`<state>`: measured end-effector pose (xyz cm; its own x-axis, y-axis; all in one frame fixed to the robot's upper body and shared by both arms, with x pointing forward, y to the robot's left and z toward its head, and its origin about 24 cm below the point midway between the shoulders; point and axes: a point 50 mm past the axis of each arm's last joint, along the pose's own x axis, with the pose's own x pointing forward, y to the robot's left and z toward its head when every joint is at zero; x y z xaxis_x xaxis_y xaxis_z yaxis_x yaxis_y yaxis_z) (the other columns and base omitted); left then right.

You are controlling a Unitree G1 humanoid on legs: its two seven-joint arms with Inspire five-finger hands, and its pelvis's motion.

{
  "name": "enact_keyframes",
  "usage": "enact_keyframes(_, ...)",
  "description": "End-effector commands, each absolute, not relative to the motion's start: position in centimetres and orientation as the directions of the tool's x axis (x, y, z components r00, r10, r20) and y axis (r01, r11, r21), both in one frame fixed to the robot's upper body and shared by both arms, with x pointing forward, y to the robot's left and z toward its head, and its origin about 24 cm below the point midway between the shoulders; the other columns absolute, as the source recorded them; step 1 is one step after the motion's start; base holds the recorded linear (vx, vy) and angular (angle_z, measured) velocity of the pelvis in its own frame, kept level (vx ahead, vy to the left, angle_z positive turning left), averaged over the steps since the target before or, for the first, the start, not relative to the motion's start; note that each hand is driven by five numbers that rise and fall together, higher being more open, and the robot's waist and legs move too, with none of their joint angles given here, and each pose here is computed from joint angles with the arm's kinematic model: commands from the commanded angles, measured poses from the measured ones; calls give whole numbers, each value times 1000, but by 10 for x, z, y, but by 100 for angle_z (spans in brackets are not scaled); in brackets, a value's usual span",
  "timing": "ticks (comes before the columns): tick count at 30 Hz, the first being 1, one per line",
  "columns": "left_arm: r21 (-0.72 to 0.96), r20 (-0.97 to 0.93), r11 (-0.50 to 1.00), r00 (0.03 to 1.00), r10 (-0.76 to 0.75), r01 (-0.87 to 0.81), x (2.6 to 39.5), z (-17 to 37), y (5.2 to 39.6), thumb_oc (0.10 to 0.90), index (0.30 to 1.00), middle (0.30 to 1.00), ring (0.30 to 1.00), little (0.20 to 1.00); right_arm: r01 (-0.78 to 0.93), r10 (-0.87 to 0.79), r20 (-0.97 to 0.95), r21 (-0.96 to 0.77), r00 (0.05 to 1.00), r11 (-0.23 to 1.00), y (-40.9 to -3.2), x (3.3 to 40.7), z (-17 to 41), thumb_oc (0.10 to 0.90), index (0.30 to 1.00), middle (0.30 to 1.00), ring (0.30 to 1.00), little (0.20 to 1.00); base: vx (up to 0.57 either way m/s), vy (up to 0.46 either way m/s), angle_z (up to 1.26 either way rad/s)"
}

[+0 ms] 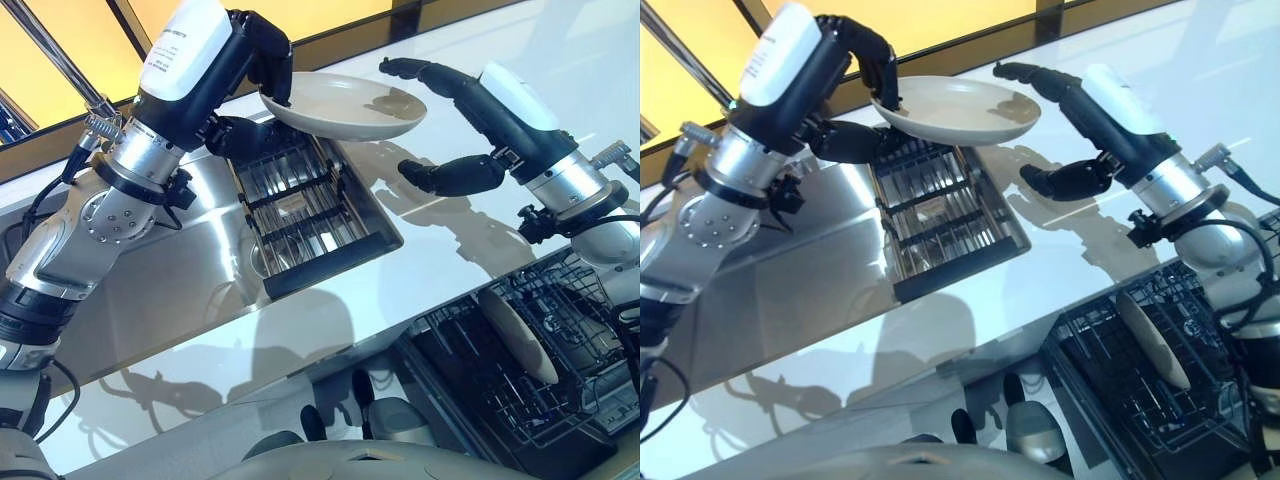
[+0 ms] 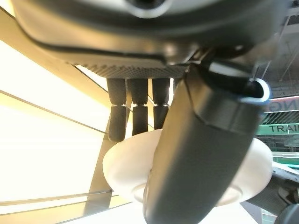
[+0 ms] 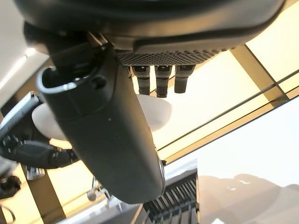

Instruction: Pick up plates and place into dishwasher.

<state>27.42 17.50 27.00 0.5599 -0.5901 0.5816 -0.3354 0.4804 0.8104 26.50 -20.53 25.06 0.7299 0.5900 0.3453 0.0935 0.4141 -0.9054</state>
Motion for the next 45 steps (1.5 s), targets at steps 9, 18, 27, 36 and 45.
enact_keyframes(9,697,713,639,411,-568,-325,269,306,160,100,300,300,300,200,262,624,466,-881,627,395,-191,265,286,800,900,900,900,900,0,0,0)
enact_keyframes(18,697,706,665,416,-573,-269,271,304,155,100,300,300,300,200,376,660,457,-885,597,272,-182,265,287,100,300,300,300,200,0,0,0)
enact_keyframes(27,704,700,654,425,-574,-276,271,305,156,100,300,300,300,200,391,647,465,-880,604,268,-184,266,290,100,300,300,300,200,0,0,0)
enact_keyframes(36,700,705,649,436,-560,-297,271,305,160,100,300,300,300,200,419,633,490,-866,599,274,-189,264,291,100,300,300,300,200,0,0,0)
enact_keyframes(45,707,692,632,494,-526,-317,275,302,171,800,900,900,900,900,476,590,526,-841,612,256,-202,261,294,100,300,300,300,200,0,0,0)
